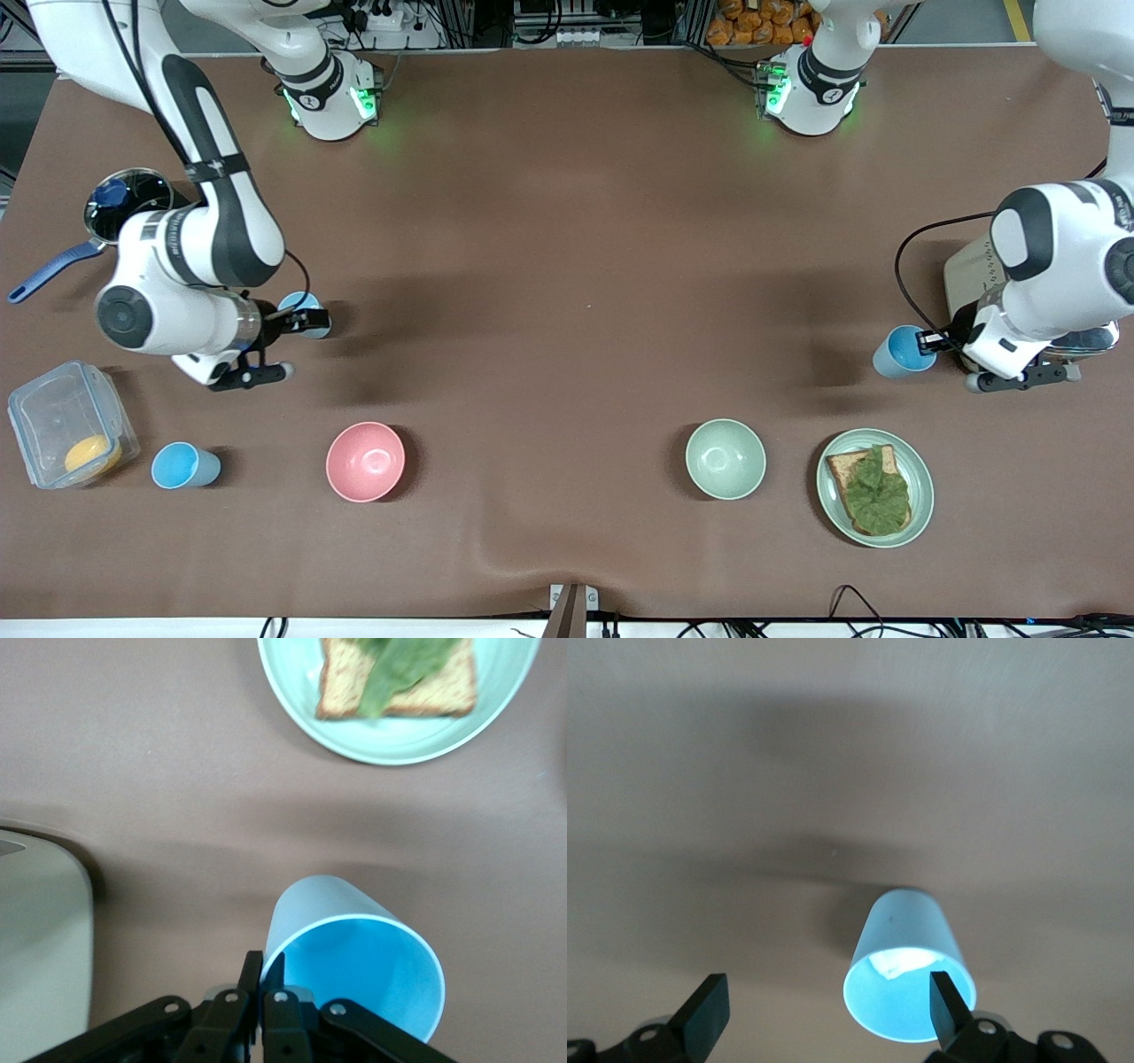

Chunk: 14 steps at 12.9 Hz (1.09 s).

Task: Stack blue cups with both arms
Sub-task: 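Grasp the blue cup with the right gripper while the left gripper holds its cup, then carry the blue cup to the table center and open the right gripper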

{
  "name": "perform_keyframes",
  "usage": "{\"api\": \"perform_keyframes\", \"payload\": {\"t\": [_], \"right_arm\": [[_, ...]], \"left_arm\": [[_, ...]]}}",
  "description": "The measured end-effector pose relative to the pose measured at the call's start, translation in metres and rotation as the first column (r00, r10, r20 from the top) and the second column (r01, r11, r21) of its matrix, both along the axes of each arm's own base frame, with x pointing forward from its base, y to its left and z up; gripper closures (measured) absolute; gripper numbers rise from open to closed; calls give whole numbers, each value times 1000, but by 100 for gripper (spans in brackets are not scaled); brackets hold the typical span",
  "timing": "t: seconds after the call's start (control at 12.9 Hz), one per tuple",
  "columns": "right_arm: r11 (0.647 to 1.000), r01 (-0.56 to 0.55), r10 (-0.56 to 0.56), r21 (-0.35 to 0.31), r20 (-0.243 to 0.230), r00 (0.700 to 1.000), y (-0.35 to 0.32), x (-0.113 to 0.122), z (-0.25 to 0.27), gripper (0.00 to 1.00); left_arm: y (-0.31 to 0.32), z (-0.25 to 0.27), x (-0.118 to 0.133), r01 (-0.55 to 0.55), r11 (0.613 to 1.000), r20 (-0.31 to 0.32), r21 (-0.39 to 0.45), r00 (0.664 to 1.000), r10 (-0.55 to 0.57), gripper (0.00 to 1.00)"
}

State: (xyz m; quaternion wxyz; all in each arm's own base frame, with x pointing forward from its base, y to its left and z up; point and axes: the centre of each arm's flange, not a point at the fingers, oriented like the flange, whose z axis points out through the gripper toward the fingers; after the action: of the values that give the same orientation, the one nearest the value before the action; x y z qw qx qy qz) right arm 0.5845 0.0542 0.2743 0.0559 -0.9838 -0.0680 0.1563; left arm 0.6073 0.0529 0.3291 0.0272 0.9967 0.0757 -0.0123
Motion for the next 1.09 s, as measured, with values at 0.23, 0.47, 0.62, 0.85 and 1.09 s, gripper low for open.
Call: {"api": "perform_keyframes", "payload": {"t": [0.23,0.47,0.62,0.85,1.09], "right_arm": [[1000,17,-17,11,-35,999,0,-10,-22,0],[1000,22,-22,7,-72,997,-1,-14,-46,4],[1000,23,-23,4,-95,995,-1,-17,-59,27],[1000,26,-26,6,-93,995,-1,-15,-62,65],[999,45,-44,4,-67,997,0,-1,-46,94]], "left_arm": [[-2,14,0,-27,999,24,-33,999,28,97],[-3,18,0,-54,997,30,-62,998,56,97],[-8,23,0,-69,995,36,-68,997,71,97],[-24,32,1,-84,994,45,-74,995,87,97],[-34,39,0,-83,994,48,-78,995,87,97]]}}
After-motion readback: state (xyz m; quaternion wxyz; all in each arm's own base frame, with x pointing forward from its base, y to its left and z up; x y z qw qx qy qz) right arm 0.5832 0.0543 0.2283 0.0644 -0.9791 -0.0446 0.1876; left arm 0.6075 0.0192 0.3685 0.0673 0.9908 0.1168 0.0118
